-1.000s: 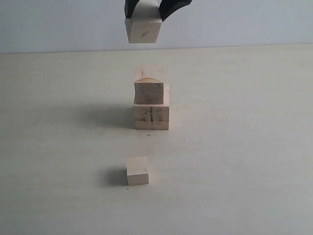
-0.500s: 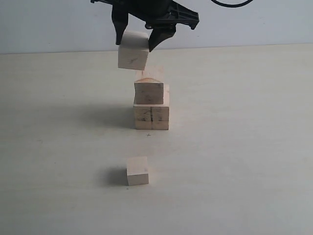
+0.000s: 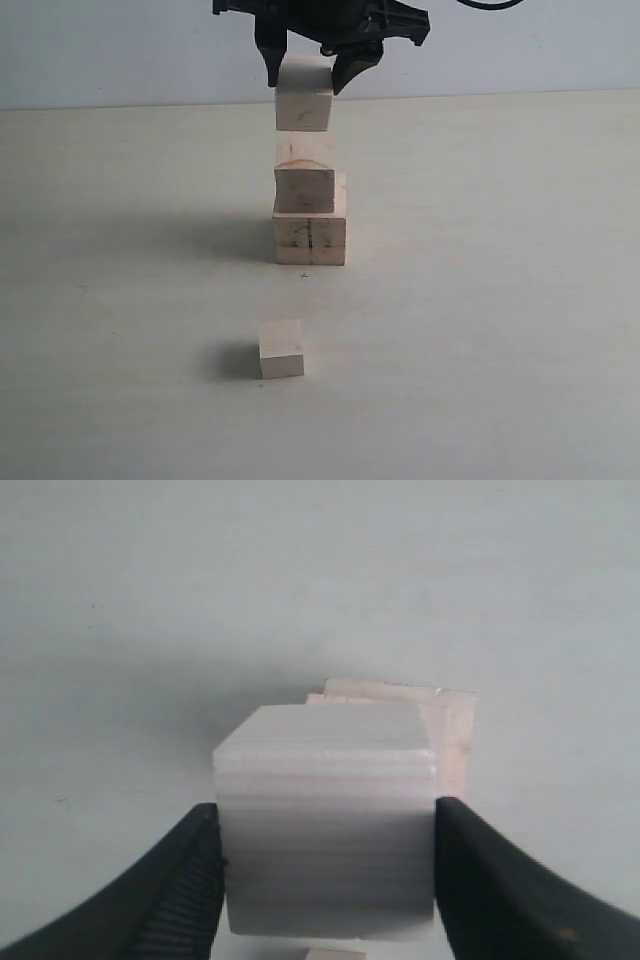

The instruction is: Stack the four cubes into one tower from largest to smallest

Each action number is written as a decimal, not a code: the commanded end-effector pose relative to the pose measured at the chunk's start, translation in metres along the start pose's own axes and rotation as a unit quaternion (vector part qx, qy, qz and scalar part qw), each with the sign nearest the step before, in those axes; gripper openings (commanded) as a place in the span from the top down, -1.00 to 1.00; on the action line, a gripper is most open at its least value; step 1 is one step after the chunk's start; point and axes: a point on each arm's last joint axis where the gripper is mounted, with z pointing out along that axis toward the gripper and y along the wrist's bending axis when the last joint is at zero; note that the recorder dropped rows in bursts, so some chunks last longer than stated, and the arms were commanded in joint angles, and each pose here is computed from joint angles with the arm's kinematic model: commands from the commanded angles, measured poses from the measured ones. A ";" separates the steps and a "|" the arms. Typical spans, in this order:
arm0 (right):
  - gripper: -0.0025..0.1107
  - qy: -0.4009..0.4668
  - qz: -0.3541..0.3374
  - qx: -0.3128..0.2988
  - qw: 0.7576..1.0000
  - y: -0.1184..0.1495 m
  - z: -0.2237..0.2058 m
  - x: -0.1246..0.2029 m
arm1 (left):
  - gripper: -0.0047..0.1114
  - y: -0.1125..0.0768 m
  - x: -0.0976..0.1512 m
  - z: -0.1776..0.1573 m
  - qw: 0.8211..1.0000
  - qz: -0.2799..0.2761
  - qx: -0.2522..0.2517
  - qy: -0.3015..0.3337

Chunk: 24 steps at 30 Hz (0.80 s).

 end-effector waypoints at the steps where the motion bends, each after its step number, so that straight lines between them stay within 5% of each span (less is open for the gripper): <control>1: 0.27 -0.003 -0.004 0.015 1.000 -0.002 0.009 -0.002 | 0.92 -0.001 -0.002 -0.001 1.000 -0.002 0.005 -0.008; 24: 0.34 0.024 0.016 0.000 1.000 0.002 0.023 0.001 | 0.92 -0.001 -0.002 -0.001 1.000 -0.002 0.005 -0.008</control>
